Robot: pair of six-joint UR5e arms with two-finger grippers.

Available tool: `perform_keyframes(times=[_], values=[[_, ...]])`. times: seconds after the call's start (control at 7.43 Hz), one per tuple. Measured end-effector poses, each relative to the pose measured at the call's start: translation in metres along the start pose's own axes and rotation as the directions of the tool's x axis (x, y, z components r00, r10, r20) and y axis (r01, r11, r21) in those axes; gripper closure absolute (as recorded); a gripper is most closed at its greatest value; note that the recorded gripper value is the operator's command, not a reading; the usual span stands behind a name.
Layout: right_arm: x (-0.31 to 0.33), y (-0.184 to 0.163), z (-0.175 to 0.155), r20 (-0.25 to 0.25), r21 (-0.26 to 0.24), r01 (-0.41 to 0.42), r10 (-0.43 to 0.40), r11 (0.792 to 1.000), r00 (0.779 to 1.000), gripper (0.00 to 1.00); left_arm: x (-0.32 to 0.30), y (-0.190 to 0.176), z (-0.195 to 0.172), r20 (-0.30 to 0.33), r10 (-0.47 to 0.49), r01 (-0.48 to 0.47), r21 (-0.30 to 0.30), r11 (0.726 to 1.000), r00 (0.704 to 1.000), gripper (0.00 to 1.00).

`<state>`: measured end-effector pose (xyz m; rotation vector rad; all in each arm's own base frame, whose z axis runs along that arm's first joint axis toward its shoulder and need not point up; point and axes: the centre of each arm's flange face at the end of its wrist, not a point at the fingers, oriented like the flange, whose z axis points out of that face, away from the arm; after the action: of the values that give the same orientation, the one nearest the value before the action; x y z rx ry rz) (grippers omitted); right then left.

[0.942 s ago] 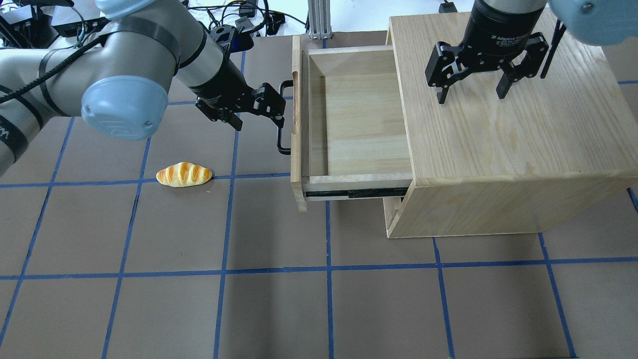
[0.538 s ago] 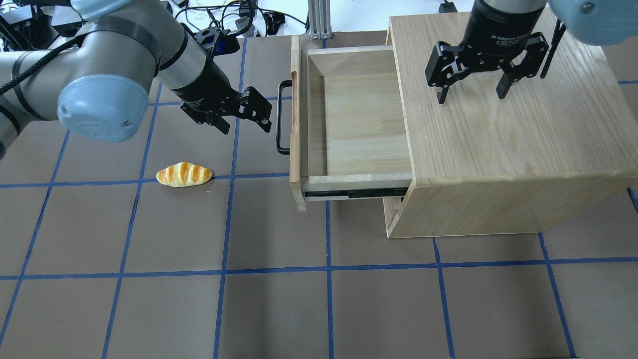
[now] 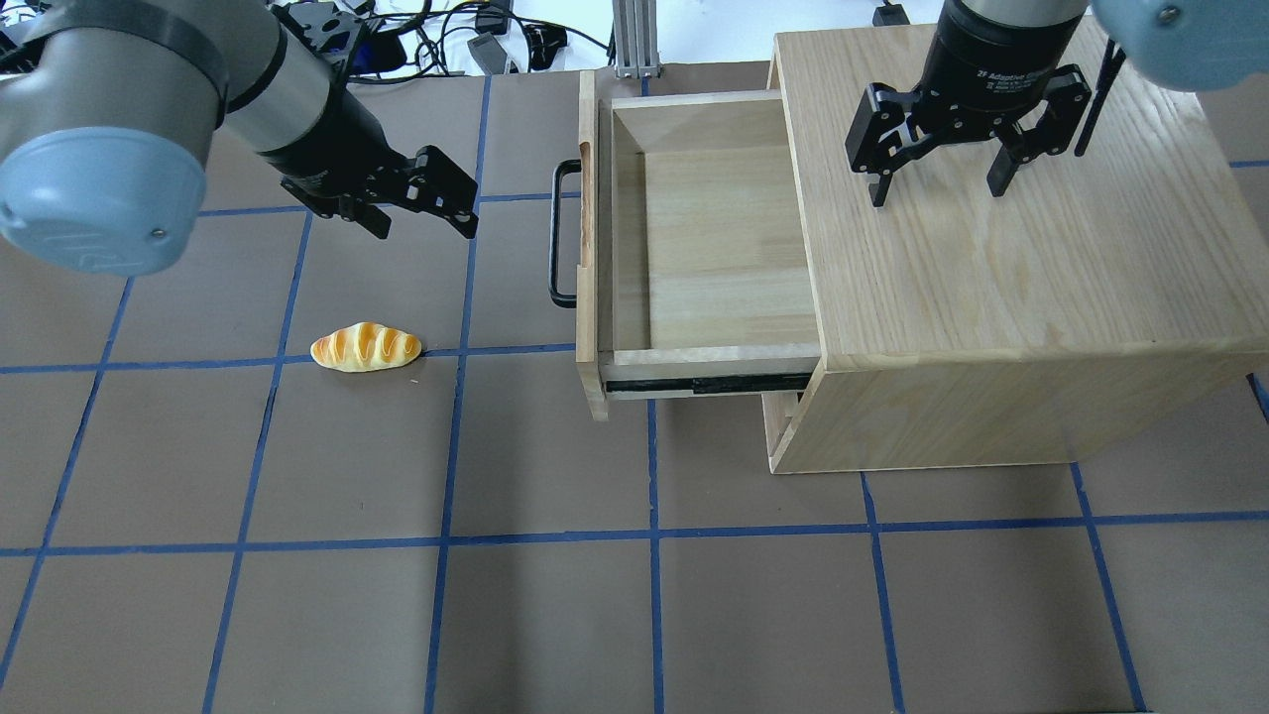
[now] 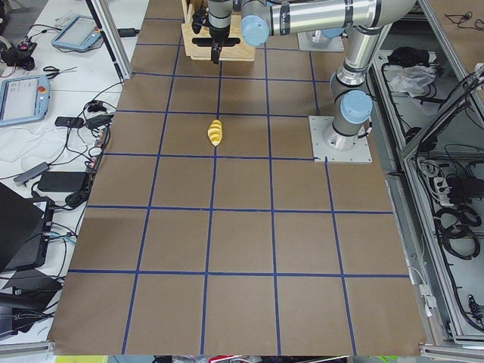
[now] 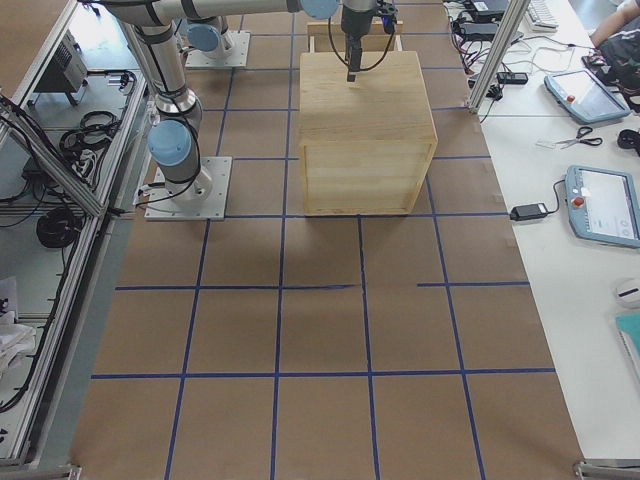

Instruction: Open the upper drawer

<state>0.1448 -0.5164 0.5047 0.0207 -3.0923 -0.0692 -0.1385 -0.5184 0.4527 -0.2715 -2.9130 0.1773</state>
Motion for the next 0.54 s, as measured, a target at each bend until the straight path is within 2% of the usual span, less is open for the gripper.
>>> perform_keyframes(times=[0.27,0.54], values=[[0.000,0.000,0.000,0.000,0.000,0.000,0.000,1.000,1.000,0.00,-0.010,0.010,-0.038,0.100,-0.009,0.013,-0.042,0.999,0.995,0.00],[0.000,0.000,0.000,0.000,0.001,-0.001,0.001,1.000,1.000,0.00,-0.012,0.019,-0.058,0.161,-0.017,0.029,-0.073,0.997,0.987,0.00]])
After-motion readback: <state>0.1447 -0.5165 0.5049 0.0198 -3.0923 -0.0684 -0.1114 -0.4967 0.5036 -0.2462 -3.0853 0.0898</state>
